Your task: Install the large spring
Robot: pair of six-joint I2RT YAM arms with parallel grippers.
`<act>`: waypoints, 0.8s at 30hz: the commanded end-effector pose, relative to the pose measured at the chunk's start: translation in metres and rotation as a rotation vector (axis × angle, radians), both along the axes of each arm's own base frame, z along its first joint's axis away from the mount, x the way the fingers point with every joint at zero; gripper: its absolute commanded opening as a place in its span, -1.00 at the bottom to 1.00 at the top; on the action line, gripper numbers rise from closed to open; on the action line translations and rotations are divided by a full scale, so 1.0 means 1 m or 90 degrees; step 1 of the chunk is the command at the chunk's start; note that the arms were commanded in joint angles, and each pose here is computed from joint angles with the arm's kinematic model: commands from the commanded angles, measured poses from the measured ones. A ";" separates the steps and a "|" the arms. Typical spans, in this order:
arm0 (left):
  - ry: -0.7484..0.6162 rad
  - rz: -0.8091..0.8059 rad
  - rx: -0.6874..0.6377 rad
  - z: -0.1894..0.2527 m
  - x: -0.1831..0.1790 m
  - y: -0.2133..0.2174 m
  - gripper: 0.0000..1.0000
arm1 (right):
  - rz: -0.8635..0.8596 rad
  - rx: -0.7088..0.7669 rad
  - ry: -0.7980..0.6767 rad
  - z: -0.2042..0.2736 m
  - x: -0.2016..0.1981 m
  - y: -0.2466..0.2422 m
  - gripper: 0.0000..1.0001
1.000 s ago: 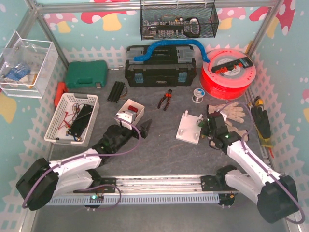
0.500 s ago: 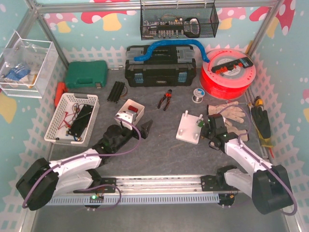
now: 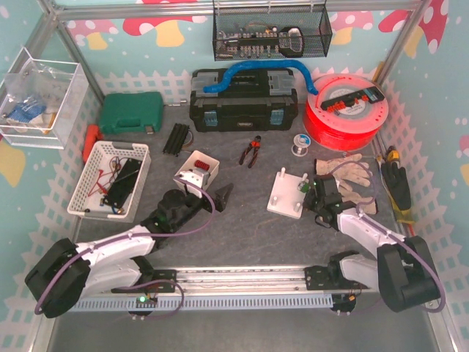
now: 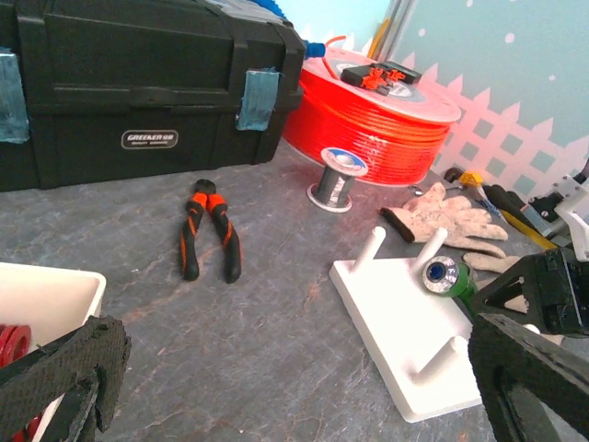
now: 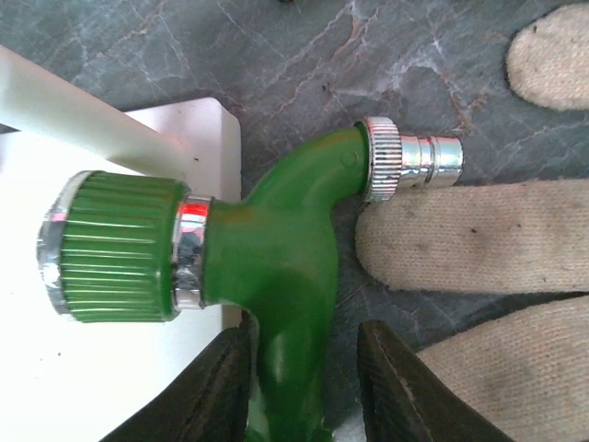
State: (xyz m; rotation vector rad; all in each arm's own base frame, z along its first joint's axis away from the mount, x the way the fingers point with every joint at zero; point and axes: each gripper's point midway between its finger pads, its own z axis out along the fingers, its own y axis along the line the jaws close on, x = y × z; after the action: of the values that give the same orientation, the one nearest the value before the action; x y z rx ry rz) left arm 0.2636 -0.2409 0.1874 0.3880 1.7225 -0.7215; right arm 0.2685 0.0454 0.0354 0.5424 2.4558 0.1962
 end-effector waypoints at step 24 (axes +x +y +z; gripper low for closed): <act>-0.014 0.014 0.008 0.005 0.007 -0.003 0.99 | -0.029 -0.014 -0.074 0.022 0.009 -0.011 -0.71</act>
State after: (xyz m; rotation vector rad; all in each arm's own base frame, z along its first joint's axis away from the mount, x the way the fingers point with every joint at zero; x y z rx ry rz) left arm 0.2666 -0.2405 0.1789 0.3867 1.7465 -0.6978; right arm 0.2753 0.0421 0.0432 0.5446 2.3822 0.2052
